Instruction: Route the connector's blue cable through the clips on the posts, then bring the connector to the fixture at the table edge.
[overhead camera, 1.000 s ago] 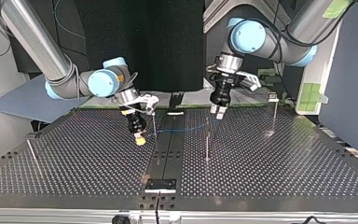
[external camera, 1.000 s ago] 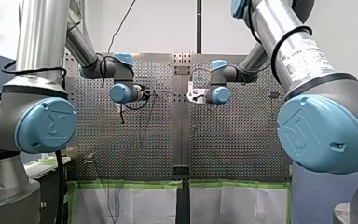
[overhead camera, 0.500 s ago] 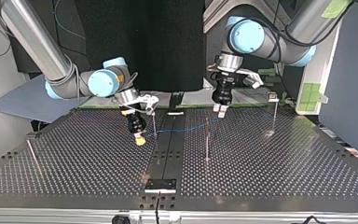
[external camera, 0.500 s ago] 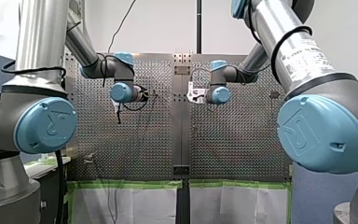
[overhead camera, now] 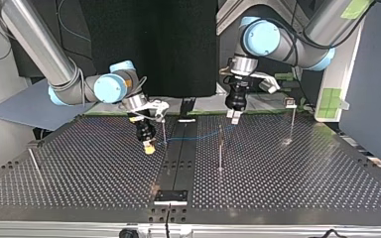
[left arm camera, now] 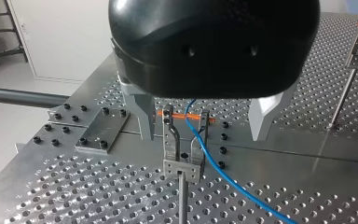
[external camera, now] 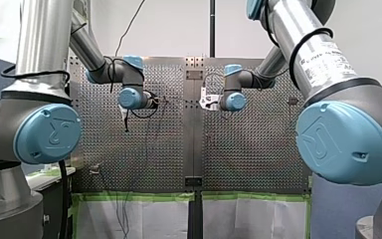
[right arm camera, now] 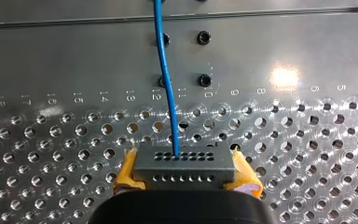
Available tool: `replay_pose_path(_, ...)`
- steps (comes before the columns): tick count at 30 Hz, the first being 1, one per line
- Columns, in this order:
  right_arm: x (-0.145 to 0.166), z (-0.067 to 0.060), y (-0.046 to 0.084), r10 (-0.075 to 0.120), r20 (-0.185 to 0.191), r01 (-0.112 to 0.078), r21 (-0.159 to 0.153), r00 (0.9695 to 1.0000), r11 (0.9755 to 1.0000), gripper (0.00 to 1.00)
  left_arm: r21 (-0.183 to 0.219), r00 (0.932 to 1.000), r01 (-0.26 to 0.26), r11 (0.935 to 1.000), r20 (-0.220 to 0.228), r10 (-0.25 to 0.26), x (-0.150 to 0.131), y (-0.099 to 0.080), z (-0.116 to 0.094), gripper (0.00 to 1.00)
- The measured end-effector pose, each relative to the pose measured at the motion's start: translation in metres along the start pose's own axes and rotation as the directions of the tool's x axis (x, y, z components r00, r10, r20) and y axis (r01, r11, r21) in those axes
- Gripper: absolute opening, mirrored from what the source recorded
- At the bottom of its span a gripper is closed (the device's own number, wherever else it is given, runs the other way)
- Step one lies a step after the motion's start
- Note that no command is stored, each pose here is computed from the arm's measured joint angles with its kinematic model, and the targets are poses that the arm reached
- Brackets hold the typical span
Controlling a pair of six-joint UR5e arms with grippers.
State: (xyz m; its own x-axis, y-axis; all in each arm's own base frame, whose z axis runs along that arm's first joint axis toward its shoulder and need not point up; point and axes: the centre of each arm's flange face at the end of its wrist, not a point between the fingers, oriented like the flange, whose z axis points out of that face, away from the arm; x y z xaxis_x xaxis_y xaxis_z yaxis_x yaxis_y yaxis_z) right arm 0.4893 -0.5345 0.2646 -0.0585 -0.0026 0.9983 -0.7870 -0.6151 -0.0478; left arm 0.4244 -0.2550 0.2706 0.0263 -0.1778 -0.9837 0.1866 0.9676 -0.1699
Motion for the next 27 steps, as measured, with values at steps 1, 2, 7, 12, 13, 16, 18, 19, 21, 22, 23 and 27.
replay_pose_path(1,0.0,0.0,0.0,0.0,0.0,0.0,0.0,1.0,1.0,0.0,0.0,1.0,0.0,1.0,0.0,0.0,0.0,0.0,0.0,1.0)
replay_pose_path(2,0.0,0.0,0.0,0.0,0.0,0.0,0.0,1.0,1.0,0.0,0.0,1.0,0.0,1.0,0.0,0.0,0.0,0.0,0.0,1.0)
replay_pose_path(7,-0.001,0.0,0.0,0.001,0.004,-0.001,0.0,1.0,1.0,0.0,0.001,1.0,-0.001,1.0,0.001,0.001,0.0,0.0,0.0,1.0)
replay_pose_path(12,-0.001,0.0,0.0,0.0,0.005,0.0,0.0,1.0,1.0,0.0,-0.006,0.9996,-0.027,0.9996,0.004,0.027,0.0,-0.001,0.0,1.0)
replay_pose_path(13,-0.001,0.0,0.0,0.0,0.006,0.0,-0.001,1.0,1.0,0.0,-0.009,0.9994,-0.034,0.9994,0.006,0.034,-0.001,-0.001,0.0,1.0)
replay_pose_path(16,-0.001,-0.001,0.001,0.0,0.008,0.0,-0.003,1.0,1.0,0.0,-0.007,0.9989,-0.046,0.9989,0.008,0.046,-0.005,-0.005,0.003,1.0)
replay_pose_path(18,-0.001,-0.001,0.002,0.001,0.009,-0.001,-0.005,1.0,1.0,0.0,0.006,0.9992,-0.04,0.9992,0.007,0.04,-0.01,-0.009,0.005,1.0)
replay_pose_path(19,-0.001,-0.001,0.002,0.001,0.009,-0.001,-0.006,1.0,1.0,0.0,0.013,0.9993,-0.037,0.9992,0.006,0.037,-0.012,-0.011,0.006,1.0)
replay_pose_path(21,-0.001,-0.001,0.004,0.001,0.009,-0.001,-0.008,1.0,1.0,0.0,0.029,0.9992,-0.039,0.9988,0.001,0.039,-0.015,-0.015,0.008,1.0)
replay_pose_path(22,-0.001,-0.001,0.004,0.001,0.009,-0.001,-0.009,1.0,1.0,0.0,0.037,0.9991,-0.042,0.9984,-0.004,0.043,-0.015,-0.016,0.007,1.0)
replay_pose_path(23,-0.001,-0.001,0.005,0.001,0.009,-0.001,-0.01,1.0,0.9999,0.0,0.045,0.9988,-0.047,0.9979,-0.007,0.048,-0.016,-0.018,0.007,1.0)
replay_pose_path(27,-0.002,0.0,0.007,-0.002,0.01,0.003,-0.02,1.0,0.9998,0.0,0.067,0.9978,-0.066,0.9955,0.006,0.066,-0.018,-0.03,0.006,1.0)
